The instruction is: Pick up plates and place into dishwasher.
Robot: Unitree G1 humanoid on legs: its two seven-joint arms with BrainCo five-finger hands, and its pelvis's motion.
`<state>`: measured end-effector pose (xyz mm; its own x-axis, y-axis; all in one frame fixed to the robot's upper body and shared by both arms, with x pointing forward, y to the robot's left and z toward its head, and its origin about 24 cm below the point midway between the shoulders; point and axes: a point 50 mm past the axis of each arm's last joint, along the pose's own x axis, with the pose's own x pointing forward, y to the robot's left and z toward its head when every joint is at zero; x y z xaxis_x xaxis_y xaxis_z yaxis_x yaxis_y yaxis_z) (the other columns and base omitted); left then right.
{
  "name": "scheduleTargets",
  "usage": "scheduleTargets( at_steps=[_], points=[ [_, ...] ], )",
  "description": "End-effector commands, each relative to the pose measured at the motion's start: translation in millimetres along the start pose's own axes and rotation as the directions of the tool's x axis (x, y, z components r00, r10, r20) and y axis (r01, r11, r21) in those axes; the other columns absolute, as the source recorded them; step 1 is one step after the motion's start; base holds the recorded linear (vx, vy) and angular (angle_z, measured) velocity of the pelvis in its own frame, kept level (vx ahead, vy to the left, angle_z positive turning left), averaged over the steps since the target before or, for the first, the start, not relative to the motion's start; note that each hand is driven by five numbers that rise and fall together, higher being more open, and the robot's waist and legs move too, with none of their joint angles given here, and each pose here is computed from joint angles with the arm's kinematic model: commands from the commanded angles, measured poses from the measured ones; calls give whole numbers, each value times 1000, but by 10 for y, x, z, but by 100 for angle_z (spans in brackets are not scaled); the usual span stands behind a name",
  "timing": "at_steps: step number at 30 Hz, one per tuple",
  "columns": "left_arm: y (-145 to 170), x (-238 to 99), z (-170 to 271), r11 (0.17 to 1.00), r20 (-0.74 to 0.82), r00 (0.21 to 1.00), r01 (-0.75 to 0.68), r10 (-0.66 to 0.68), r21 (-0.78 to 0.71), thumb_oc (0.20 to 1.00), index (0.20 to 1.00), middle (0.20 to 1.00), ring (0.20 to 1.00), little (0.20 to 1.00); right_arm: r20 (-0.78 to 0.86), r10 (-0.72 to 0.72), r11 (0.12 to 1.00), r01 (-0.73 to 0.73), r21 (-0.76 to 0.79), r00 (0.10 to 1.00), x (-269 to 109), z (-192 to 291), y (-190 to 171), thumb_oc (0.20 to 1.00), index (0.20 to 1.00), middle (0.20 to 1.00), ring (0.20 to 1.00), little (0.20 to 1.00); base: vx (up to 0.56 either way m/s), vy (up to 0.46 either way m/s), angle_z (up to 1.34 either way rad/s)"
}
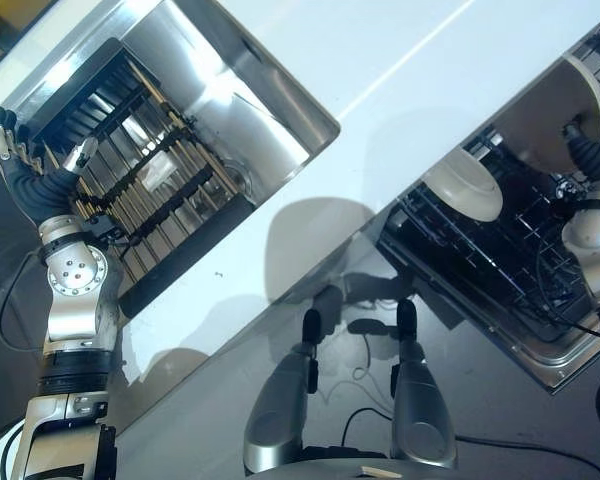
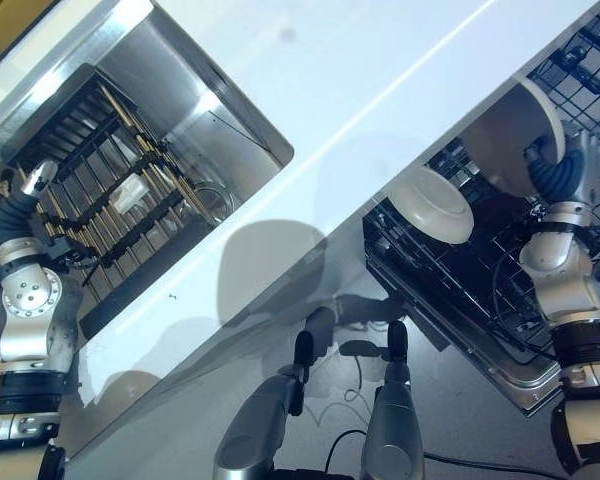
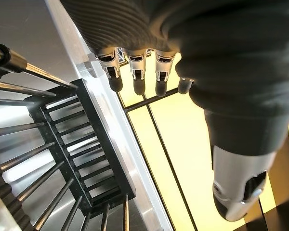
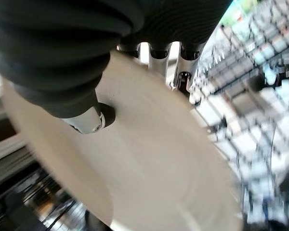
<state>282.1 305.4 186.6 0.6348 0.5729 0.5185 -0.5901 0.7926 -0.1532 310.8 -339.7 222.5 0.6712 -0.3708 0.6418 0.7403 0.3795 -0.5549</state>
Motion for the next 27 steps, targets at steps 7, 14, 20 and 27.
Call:
scheduleTargets(
  at_steps=[7,14,20,27],
  points=[
    [125,30,60,999,40,999,-33,33,13,1000,1000,1000,1000,1000,190,-114,985,136,-108,975,307,351,-428,200,200,200,200,200,20,20,0],
    [62,56,93,1000,50,999,-21,21,1,1000,1000,1000,1000,1000,120,0,998,8,-69,993,295,277,-260,200,200,200,200,200,-35,28,-1],
    [1,75,105,1000,56,998,-17,18,-12,1000,1000,1000,1000,1000,86,59,997,-55,-46,995,287,255,-149,200,200,200,200,200,-38,49,-2],
    [-58,-11,45,999,29,999,-20,21,-37,1000,1000,1000,1000,1000,48,123,992,-125,25,991,215,186,-31,200,200,200,200,200,3,93,-5]
  ],
)
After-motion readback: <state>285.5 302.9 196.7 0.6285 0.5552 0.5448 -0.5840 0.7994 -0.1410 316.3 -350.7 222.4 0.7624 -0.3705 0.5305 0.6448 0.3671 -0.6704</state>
